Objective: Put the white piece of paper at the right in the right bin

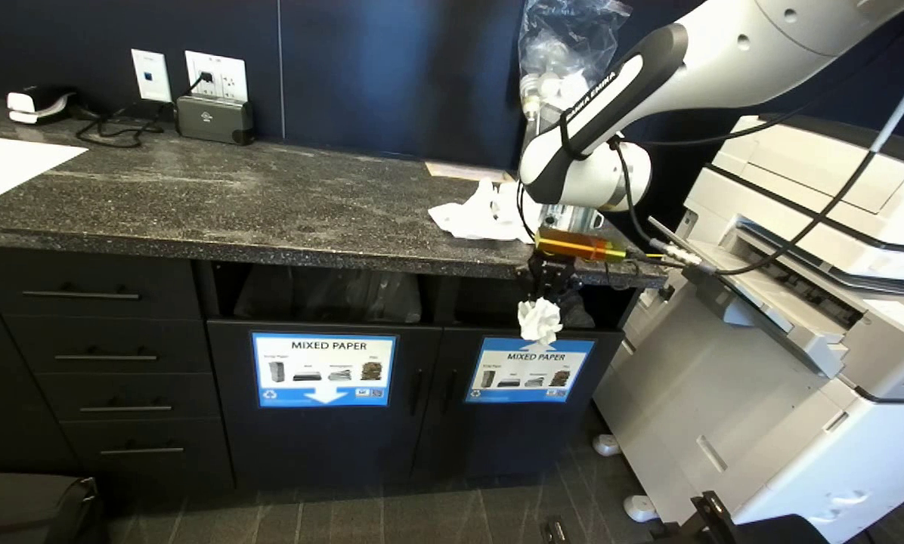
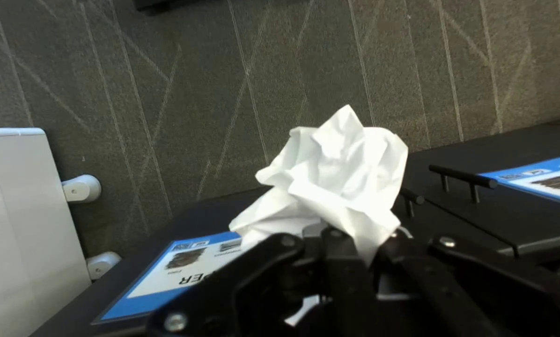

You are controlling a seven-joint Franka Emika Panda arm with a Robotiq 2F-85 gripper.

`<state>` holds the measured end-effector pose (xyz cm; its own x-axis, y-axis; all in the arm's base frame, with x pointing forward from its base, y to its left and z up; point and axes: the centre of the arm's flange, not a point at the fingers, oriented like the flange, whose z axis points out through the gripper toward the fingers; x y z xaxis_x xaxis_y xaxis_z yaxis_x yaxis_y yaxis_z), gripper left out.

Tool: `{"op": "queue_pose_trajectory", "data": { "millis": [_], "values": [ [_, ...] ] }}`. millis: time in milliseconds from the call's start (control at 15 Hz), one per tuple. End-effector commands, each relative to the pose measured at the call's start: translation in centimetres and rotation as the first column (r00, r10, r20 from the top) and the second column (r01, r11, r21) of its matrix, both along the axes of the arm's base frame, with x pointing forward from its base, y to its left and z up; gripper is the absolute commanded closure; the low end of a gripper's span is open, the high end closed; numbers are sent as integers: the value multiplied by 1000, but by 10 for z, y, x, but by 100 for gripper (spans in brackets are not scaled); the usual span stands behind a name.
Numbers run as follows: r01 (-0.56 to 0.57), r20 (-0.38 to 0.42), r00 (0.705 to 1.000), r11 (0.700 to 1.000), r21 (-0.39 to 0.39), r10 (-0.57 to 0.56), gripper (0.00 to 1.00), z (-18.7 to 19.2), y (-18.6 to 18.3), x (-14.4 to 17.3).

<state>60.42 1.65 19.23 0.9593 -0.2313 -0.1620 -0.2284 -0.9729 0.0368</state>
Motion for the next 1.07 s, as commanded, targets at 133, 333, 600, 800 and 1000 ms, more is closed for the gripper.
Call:
{"op": "queue_pose_trajectory", "data": {
  "millis": [133,333,600,800,1000],
  "values": [
    [4,103,995,1000,-30,-1,98,4,39,-109],
    [-21,93,995,999,-30,24,98,-3,48,-143],
    [-45,80,996,998,-44,49,98,-21,50,-177],
    [-97,167,979,989,-108,114,98,-40,40,-181],
    [-132,254,952,977,-166,172,98,-56,28,-183]
  ]
}}
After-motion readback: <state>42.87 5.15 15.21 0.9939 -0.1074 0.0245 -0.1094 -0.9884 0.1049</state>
